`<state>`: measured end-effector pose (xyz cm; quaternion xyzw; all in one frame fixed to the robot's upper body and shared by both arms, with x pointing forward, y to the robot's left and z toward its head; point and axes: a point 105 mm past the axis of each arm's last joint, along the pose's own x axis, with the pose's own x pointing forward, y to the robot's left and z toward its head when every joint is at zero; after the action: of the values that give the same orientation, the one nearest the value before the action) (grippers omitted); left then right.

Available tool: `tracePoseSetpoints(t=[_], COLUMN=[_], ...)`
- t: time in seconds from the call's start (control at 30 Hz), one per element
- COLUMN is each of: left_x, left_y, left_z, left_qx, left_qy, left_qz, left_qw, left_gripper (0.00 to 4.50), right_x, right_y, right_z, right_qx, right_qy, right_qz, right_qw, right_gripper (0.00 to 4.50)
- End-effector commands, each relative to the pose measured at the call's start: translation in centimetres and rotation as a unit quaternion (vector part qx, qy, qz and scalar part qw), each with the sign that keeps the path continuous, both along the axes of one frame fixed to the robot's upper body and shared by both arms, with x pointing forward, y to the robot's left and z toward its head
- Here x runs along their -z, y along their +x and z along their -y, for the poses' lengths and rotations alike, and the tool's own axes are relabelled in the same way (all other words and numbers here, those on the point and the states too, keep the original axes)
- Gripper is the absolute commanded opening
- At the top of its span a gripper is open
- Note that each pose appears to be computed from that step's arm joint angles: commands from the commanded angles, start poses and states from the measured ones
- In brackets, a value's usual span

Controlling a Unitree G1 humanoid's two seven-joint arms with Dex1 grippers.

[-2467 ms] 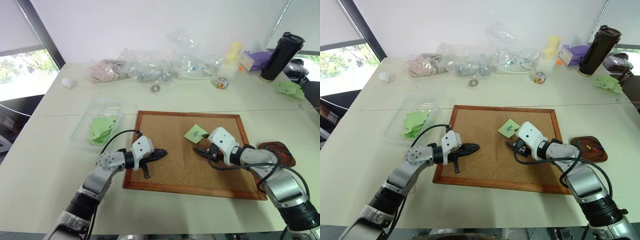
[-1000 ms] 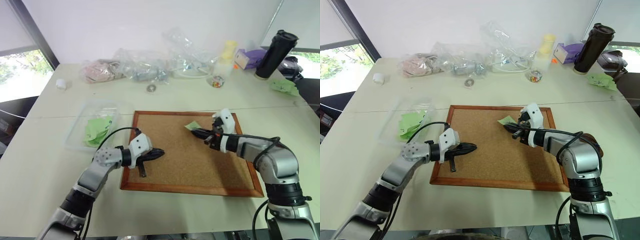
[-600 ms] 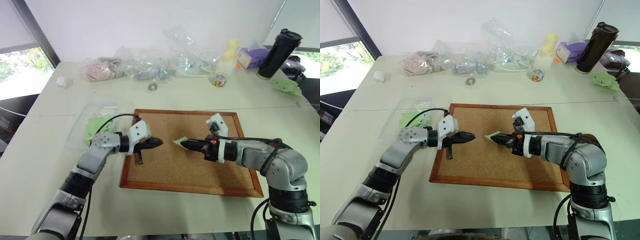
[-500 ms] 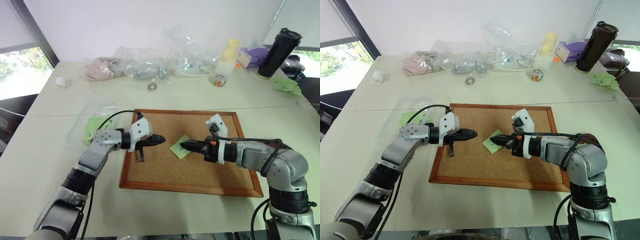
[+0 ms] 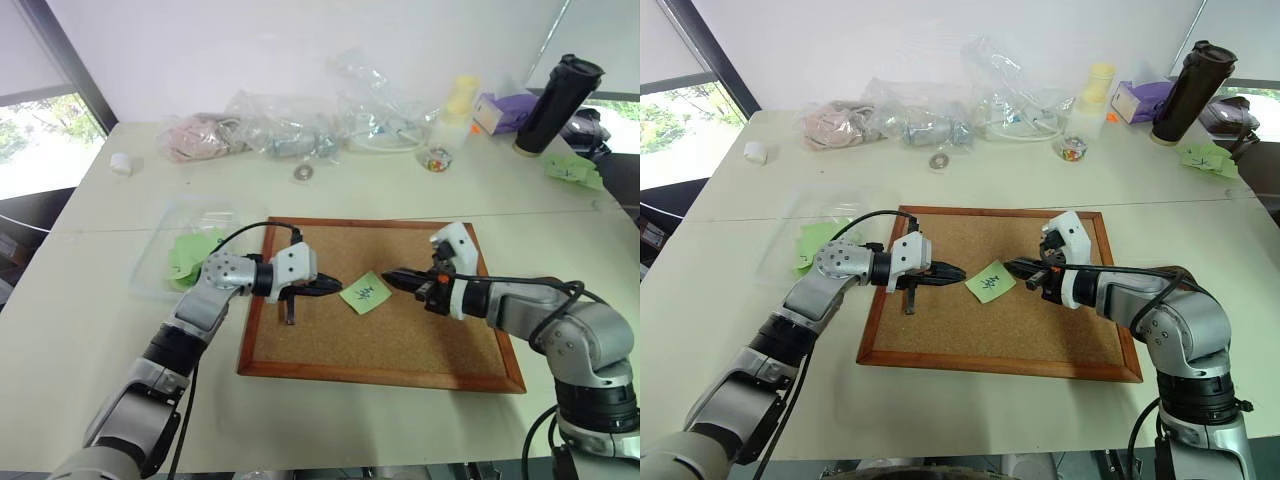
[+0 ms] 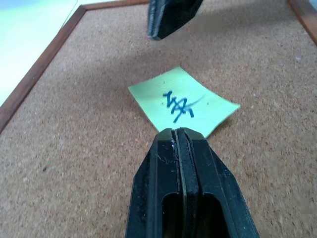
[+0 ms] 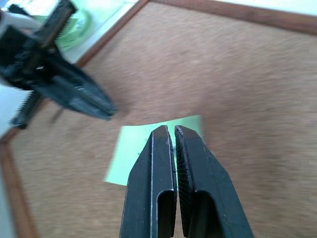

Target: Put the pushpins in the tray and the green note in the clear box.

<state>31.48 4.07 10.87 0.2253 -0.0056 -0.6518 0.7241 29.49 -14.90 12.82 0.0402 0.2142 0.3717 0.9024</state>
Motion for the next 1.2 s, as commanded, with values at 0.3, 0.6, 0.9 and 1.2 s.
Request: tracePoseSetpoints(t=[0.3, 0.6, 0.9, 1.2], left_x=[1.5, 3.4, 3.4, 3.5], left_y=[1.0, 0.7, 0.4, 0.1], left_z=[1.3, 1.1, 1.2, 1.2], left_qx=[-0.020, -0.021, -0.024, -0.032], left_qy=[0.002, 0.032, 0.025, 0.018], left_qz=[-0.015, -0.022, -0.025, -0.031], left_qw=[1.000, 0.999, 0.999, 0.999], left_gripper=[0.00, 0.00, 0.00, 0.00], right_x=[1.3, 2.1, 2.8, 2.6], right_y=[0.4, 0.4, -0.3, 0.3], right_z=[-0.8, -2.1, -3.7, -4.0], right_qx=[-0.015, -0.031, -0.075, -0.087], right_qy=[-0.039, -0.046, -0.067, -0.064], right_qz=[0.030, 0.030, 0.032, 0.035], right_qw=[0.999, 0.998, 0.994, 0.994], right_gripper=[3.03, 3.03, 3.03, 0.63])
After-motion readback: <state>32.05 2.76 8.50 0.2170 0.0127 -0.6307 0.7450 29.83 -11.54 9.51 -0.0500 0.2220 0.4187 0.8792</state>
